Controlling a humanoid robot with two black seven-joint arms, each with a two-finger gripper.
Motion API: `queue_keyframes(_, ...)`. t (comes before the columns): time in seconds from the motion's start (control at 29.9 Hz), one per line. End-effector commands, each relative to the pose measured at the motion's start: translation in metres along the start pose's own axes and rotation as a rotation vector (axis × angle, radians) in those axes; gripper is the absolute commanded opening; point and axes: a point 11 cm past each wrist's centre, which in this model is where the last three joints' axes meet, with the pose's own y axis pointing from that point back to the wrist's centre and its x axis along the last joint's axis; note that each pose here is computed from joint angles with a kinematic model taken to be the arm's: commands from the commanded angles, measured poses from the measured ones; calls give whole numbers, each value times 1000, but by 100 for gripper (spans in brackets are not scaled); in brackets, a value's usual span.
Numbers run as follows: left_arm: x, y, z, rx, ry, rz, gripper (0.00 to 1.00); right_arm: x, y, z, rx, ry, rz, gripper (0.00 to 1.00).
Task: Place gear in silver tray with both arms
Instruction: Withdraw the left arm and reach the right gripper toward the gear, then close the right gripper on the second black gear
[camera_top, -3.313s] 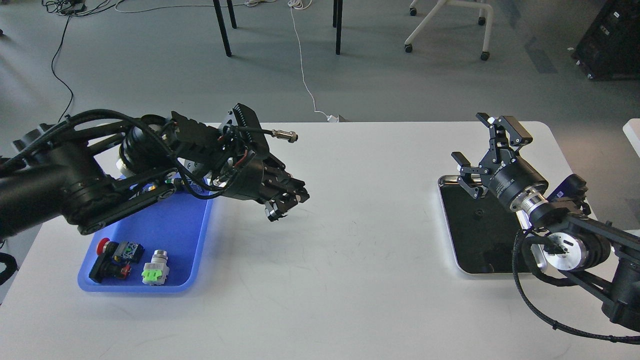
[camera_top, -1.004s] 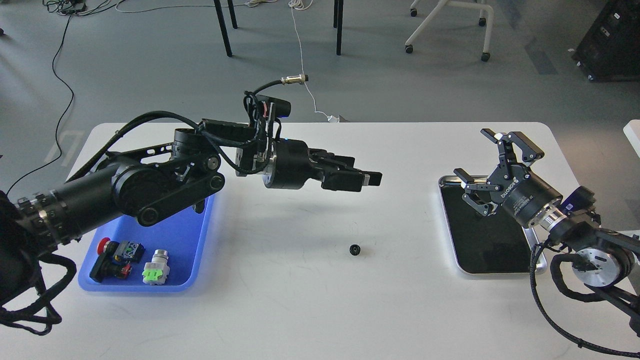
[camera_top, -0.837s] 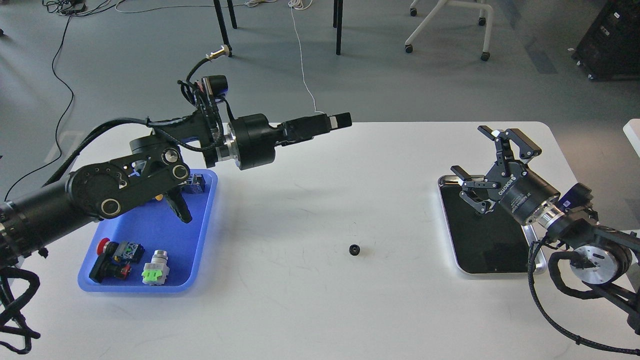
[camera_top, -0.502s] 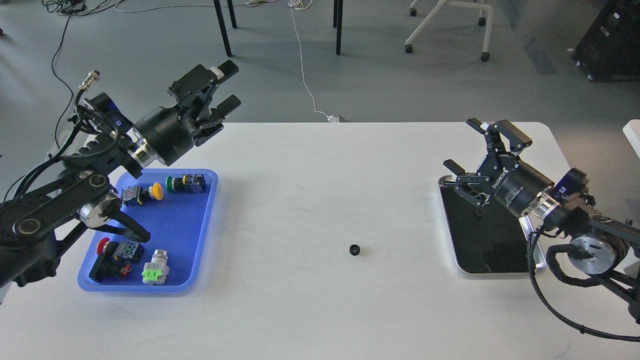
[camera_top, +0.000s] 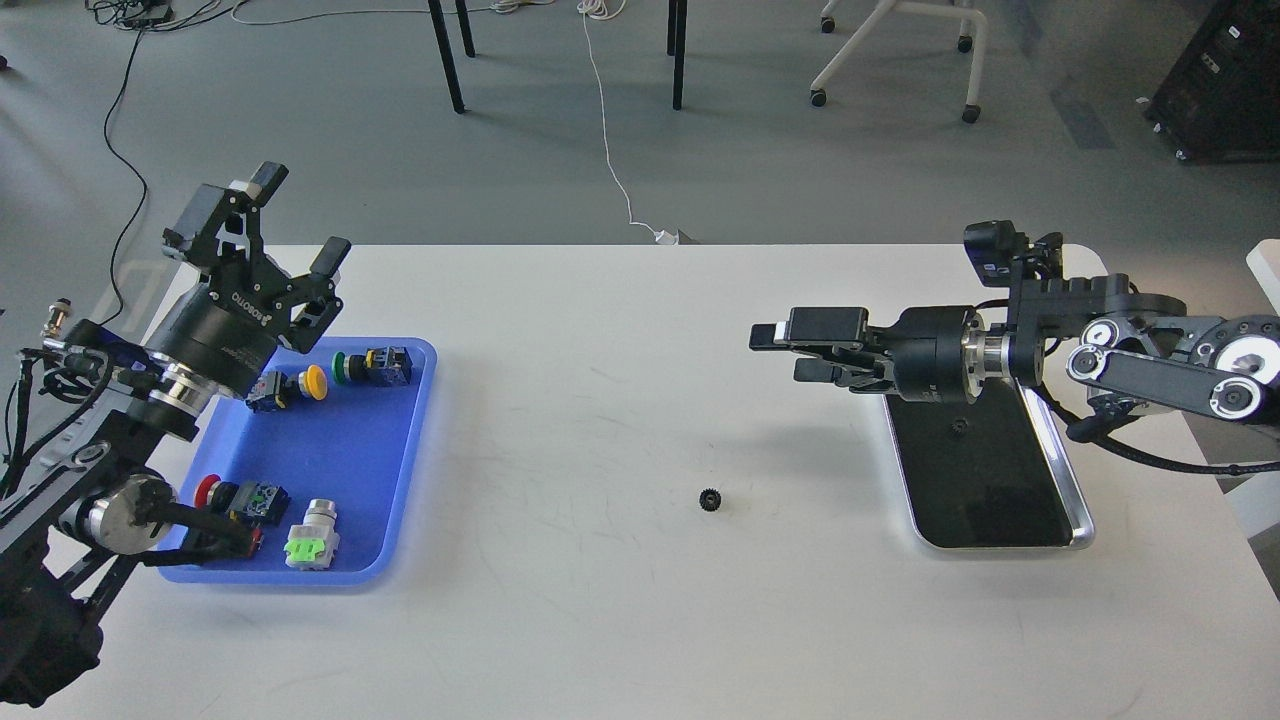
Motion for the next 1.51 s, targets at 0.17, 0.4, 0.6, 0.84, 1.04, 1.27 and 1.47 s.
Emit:
queue_keyframes(0.17,2,6,-6,11,22,22,98,-15,-46,-26,-161,619,-294,97)
queue_keyframes(0.4,1,6,-3,6,16,20,98,-37,-76,-25,-146,843,-368,96)
queue_keyframes(0.6,1,7,-4,11,17,20,98,-53,-81,-15,-140,902,-412,96)
queue_keyframes(0.84,0,7,-4,10,17,19,98,-66,-98,-16,-108,948,-426,95)
queue_keyframes(1.04,0,7,-4,12,17,18,98,-68,-101,-7,-115,942,-415,91)
queue_keyframes(1.27,-1,7,-4,10,19,16,98,-70,-101,-6,-112,939,-415,77)
queue_keyframes(1.47,-1,7,-4,11,19,17,98,-70,-102,-2,-119,935,-413,70)
